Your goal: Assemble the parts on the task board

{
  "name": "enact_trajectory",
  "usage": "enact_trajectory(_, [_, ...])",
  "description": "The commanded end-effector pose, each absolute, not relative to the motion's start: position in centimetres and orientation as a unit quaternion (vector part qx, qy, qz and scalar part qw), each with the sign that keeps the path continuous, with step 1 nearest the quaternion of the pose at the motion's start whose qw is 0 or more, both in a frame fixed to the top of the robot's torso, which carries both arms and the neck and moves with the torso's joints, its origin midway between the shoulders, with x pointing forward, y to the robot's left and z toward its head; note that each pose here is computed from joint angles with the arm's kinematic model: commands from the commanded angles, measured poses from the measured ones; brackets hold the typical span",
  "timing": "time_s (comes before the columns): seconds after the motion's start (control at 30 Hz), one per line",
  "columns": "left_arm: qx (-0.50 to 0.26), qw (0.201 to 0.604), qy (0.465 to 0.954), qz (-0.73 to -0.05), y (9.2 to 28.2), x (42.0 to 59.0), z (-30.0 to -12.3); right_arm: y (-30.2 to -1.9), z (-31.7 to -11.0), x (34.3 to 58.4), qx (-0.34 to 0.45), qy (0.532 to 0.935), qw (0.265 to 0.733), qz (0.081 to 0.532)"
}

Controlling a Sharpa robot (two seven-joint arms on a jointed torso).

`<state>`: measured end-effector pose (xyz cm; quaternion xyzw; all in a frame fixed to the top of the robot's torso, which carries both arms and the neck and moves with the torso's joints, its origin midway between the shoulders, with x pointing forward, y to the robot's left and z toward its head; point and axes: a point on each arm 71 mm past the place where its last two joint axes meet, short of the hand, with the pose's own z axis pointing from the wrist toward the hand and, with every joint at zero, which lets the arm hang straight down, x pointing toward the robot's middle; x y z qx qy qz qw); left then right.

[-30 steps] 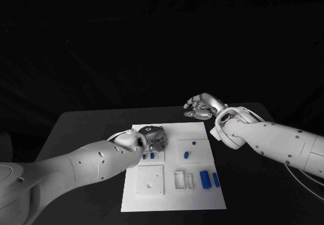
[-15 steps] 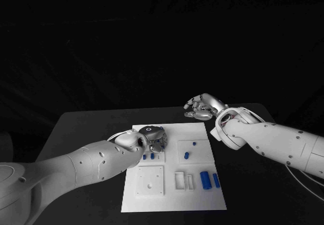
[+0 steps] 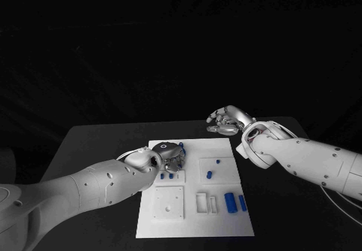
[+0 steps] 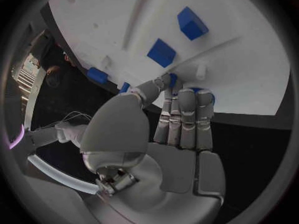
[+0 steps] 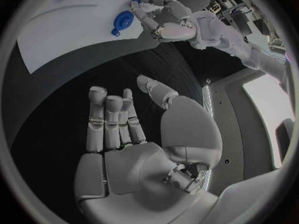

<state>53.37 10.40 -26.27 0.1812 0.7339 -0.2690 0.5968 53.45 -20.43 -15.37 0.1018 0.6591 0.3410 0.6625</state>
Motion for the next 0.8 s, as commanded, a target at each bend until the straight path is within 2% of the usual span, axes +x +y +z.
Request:
enact_trajectory(0.03, [0.173, 0.608, 0.721, -0.284, 10.4, 53.3, -25.7, -20.3, -15.3, 53.4, 0.095, 0.660, 0.661, 0.345])
enact_trajectory(0.5, [0.130, 0.632, 0.697, -0.313, 11.7, 53.7, -23.0, -20.4, -15.3, 53.4, 0.095, 0.660, 0.661, 0.344])
enact_trajectory(0.8, [0.110, 0.616, 0.718, -0.305, 13.7, 54.0, -23.1, -20.6, -15.3, 53.4, 0.095, 0.660, 0.662, 0.343])
